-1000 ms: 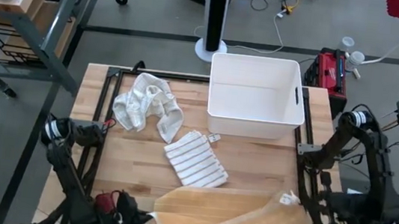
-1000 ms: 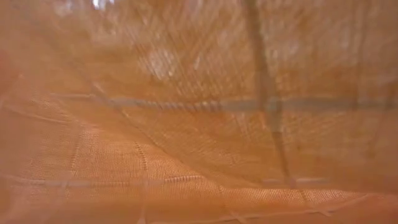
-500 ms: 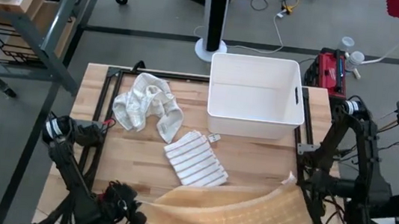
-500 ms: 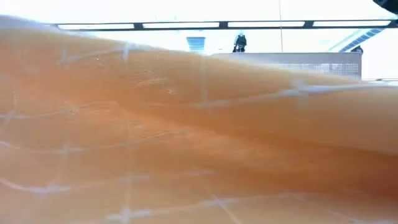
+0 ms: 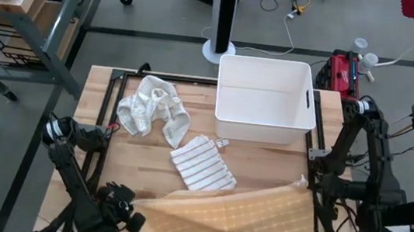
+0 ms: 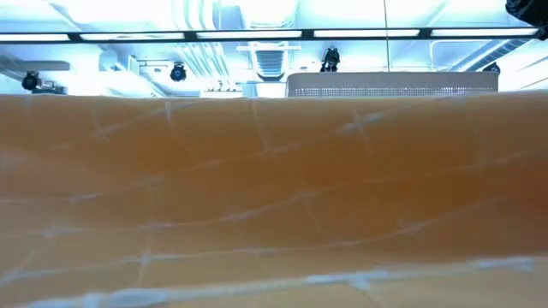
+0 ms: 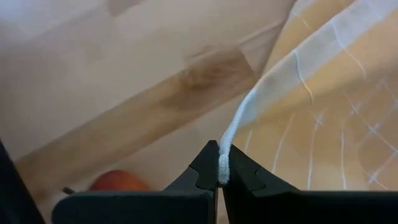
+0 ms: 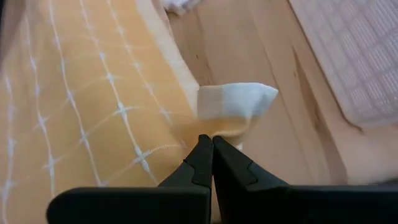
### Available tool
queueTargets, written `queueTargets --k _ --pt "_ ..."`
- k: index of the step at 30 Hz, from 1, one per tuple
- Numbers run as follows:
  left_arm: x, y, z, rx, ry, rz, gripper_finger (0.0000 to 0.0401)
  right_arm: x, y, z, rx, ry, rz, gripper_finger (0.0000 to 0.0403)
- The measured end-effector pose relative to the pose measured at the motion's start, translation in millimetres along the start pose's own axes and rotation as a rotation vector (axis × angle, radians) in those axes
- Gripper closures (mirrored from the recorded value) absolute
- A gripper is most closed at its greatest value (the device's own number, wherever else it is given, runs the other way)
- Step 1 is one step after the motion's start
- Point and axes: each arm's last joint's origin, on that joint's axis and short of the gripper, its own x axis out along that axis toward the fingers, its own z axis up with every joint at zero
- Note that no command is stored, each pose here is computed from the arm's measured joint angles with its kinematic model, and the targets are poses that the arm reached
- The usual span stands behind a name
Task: Fold towel
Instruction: Fold the yellow squared towel
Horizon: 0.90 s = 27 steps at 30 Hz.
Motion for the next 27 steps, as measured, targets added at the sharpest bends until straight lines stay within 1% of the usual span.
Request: queueTargets --k 3,6,8,11,14,18,21,23,25,27 --pt "0 2 2 0.008 -0.040 0.005 0.0401 4 -1 0 -0.001 0.041 -0.035 0.0403" --pt "0 2 6 0.009 -0.083 -0.001 0.0399 8 -3 0 -0.002 0.042 -0.056 0.0403" --pt "1 1 7 0.004 -0.089 0.002 0.0391 10 -4 -1 -0.002 0.028 -0.063 0.0403" --pt "1 1 9 0.000 -0.090 0.004 0.0364 13 -5 -1 0.021 -0.022 -0.052 0.0401" --pt "1 1 9 0.000 -0.090 0.004 0.0328 13 -7 0 0.030 -0.025 -0.043 0.0386" --pt "1 2 9 0.004 -0.094 0.012 0.0276 10 -13 3 0.040 0.017 -0.022 0.0352" --pt "0 0 9 0.000 -0.085 -0.002 0.0246 8 -19 5 0.039 0.073 -0.002 0.0325" --pt "-3 -5 7 0.018 -0.060 -0.051 0.0234 7 -23 7 0.040 0.088 0.019 0.0308" --pt "-7 -17 2 0.095 -0.034 -0.169 0.0229 6 -27 10 0.023 0.073 0.050 0.0294" --pt "-10 -31 -3 0.154 -0.015 -0.298 0.0229 5 -30 13 0.001 0.025 0.085 0.0283"
